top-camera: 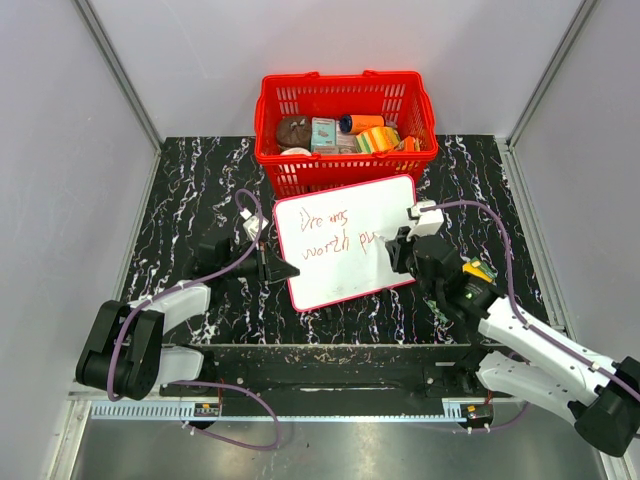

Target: Write a sentence on the whiteboard

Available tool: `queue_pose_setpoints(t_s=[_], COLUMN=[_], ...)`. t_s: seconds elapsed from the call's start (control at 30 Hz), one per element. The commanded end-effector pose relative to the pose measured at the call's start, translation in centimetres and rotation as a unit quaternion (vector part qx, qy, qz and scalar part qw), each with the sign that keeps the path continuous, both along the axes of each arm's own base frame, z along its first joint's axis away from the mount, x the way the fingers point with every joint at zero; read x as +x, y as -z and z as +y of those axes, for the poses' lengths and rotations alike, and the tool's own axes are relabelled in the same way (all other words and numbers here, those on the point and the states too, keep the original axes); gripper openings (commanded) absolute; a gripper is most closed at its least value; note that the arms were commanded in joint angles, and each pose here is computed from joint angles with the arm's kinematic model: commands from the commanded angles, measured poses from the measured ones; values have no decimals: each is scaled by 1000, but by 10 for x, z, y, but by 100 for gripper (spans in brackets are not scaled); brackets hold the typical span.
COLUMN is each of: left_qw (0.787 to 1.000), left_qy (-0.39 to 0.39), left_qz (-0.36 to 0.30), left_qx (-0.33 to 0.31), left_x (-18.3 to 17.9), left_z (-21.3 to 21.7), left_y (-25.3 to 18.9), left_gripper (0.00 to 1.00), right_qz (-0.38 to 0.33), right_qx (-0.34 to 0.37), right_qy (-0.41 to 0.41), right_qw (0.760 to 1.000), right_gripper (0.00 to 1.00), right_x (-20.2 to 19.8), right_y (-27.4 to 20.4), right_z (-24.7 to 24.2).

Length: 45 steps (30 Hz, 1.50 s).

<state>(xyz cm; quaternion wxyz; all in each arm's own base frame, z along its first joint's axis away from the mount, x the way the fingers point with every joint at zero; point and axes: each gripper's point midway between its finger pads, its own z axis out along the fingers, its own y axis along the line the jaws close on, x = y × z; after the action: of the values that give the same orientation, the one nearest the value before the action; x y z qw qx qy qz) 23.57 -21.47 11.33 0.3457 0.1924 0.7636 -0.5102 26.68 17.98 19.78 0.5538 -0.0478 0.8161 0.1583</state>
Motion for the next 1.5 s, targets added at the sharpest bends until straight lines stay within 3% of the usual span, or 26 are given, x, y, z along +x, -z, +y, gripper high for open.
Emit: queue_pose_setpoints(t_s=[0.0,0.63,1.1,1.47], left_qw=[995,995,995,995], left_qy=[-33,-32,-33,-33], left_qz=[-85,-85,-85,-83], left_qx=[41,41,42,42], left_x=[29,28,29,29], left_z=[6,6,6,6], left_y=[-2,-2,-2,-1], left_gripper=[0,0,0,0], right_qz=[-8,25,-45,-52], right_qx=[22,14,44,27], right_qy=[-2,1,14,30], right_qw=[1000,1000,998,998], right_gripper=[0,0,0,0], right_x=[-1,-14,-7,7], right_y=[-11,12,-35,-38], right_z=[0,-8,-13,-11])
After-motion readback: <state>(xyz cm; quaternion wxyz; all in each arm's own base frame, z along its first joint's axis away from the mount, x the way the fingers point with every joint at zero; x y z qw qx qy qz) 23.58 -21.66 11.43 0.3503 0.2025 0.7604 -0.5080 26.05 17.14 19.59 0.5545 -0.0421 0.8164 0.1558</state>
